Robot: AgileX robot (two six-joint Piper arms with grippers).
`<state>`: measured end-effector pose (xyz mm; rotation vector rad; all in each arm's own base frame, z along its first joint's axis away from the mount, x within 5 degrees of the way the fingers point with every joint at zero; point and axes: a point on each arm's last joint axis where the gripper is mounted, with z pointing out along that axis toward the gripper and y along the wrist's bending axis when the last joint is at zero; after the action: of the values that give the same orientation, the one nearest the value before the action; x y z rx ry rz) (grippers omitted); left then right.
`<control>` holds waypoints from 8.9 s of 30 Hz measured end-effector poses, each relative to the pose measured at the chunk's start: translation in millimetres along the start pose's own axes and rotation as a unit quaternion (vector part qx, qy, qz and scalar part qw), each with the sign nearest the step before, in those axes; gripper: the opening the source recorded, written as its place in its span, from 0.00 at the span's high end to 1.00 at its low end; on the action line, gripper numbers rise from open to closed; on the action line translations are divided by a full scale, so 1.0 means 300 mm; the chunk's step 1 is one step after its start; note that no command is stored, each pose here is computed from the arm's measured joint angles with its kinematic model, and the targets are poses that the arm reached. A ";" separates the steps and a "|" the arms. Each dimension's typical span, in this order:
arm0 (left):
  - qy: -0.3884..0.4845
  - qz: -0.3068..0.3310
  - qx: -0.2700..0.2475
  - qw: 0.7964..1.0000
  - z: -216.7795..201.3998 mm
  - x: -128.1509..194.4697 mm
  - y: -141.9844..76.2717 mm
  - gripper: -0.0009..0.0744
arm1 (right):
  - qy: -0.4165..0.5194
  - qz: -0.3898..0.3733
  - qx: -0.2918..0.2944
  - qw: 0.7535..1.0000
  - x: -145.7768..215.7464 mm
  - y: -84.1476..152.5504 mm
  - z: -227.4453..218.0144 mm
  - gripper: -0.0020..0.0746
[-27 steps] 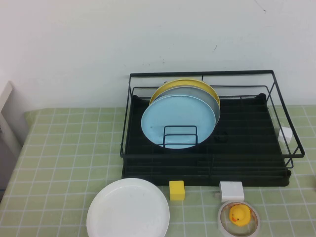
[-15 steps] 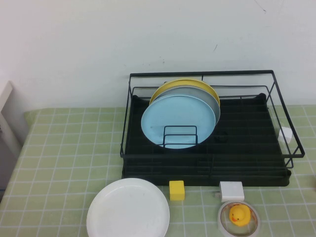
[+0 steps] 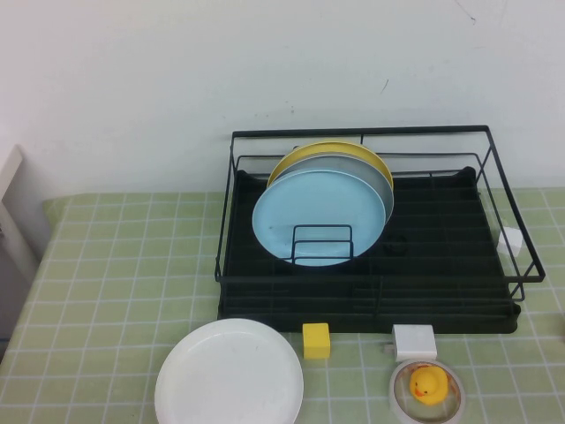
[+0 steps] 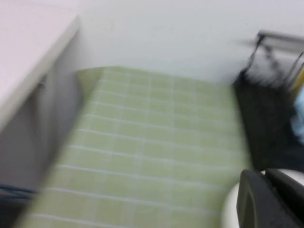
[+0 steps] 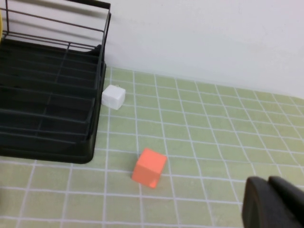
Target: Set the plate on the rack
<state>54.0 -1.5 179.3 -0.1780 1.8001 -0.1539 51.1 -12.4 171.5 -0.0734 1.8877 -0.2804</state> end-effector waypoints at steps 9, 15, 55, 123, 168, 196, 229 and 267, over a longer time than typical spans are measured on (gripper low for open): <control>-0.040 -0.474 0.109 0.873 -0.008 -0.051 -0.046 0.99 | -0.053 0.317 -0.096 0.942 -0.046 0.045 -0.006 0.98; -0.092 -0.573 0.113 0.807 -0.012 -0.083 -0.022 0.99 | -0.055 0.441 -0.132 0.886 -0.062 0.057 -0.011 0.98; 0.427 0.071 0.093 0.897 0.437 -0.298 -0.199 0.38 | 0.004 0.422 -0.160 0.892 -0.037 0.089 -0.014 0.98; 0.099 0.152 0.332 0.926 0.224 -0.490 -0.441 0.97 | 0.014 0.114 -0.318 0.941 -0.438 0.081 -0.162 0.95; 0.004 0.110 0.420 0.901 0.179 -0.499 -0.479 0.97 | 0.074 -0.017 -0.681 0.728 -0.753 0.421 0.114 0.71; -0.063 0.021 0.278 0.958 0.043 -0.447 -0.282 0.89 | -0.074 -0.285 -0.536 0.792 -0.835 0.435 0.450 0.78; 0.011 -0.113 0.415 0.903 -0.074 -0.256 -0.259 0.99 | -0.005 -0.379 -0.557 0.739 -0.681 0.737 1.138 0.78; -0.043 -0.107 0.256 0.960 -0.010 -0.275 -0.177 0.99 | 0.148 -0.247 -0.522 0.803 -1.072 0.369 0.474 0.96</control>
<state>72.1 -36.9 269.1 -0.0074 1.5952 -0.7452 300.6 133.2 400.2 -1.3508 2.0936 0.4711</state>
